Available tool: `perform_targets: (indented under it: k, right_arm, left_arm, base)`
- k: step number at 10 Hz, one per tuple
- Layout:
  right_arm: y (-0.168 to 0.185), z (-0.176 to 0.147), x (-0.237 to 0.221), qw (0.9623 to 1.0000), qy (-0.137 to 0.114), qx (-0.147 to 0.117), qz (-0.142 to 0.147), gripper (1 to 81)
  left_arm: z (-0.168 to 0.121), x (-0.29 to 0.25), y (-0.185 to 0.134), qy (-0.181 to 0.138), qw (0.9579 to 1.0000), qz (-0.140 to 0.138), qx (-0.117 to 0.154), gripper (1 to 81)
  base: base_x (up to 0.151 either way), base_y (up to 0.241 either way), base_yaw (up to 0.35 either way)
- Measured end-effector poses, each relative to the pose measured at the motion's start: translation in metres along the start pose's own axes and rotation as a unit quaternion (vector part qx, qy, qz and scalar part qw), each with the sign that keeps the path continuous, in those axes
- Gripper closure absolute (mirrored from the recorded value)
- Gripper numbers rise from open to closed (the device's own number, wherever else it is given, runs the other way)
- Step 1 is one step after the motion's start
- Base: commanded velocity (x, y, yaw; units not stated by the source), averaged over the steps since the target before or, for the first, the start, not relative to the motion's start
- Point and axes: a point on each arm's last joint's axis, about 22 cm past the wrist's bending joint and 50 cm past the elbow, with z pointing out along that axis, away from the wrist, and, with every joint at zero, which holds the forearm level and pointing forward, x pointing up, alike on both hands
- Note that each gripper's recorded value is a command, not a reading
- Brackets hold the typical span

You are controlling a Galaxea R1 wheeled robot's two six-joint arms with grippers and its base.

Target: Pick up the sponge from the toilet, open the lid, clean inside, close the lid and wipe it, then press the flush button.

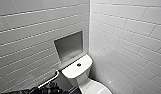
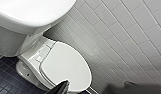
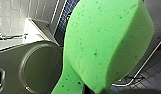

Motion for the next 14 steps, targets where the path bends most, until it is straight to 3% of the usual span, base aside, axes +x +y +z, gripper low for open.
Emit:
perform_targets:
  k: [6,10,14]
  right_arm:
    - [-0.001,0.009,-0.001,1.0,-0.001,0.0,0.001,81.1]
    - [0.002,0.01,-0.009,0.9999,-0.01,-0.002,0.01,81.1]
    - [0.004,0.013,-0.02,0.9992,-0.028,-0.002,0.027,81.1]
  left_arm:
    - [0.041,0.1,0.023,-0.011,0.9998,0.005,-0.013,1.0]
    - [0.071,0.144,0.013,-0.022,0.9998,-0.002,0.002,1.0]
    - [0.104,0.18,-0.009,-0.02,0.9992,-0.031,0.014,1.0]
  base:
    - [0.0,0.0,0.0]
    - [0.0,0.0,0.0]
    - [0.0,0.0,0.0]
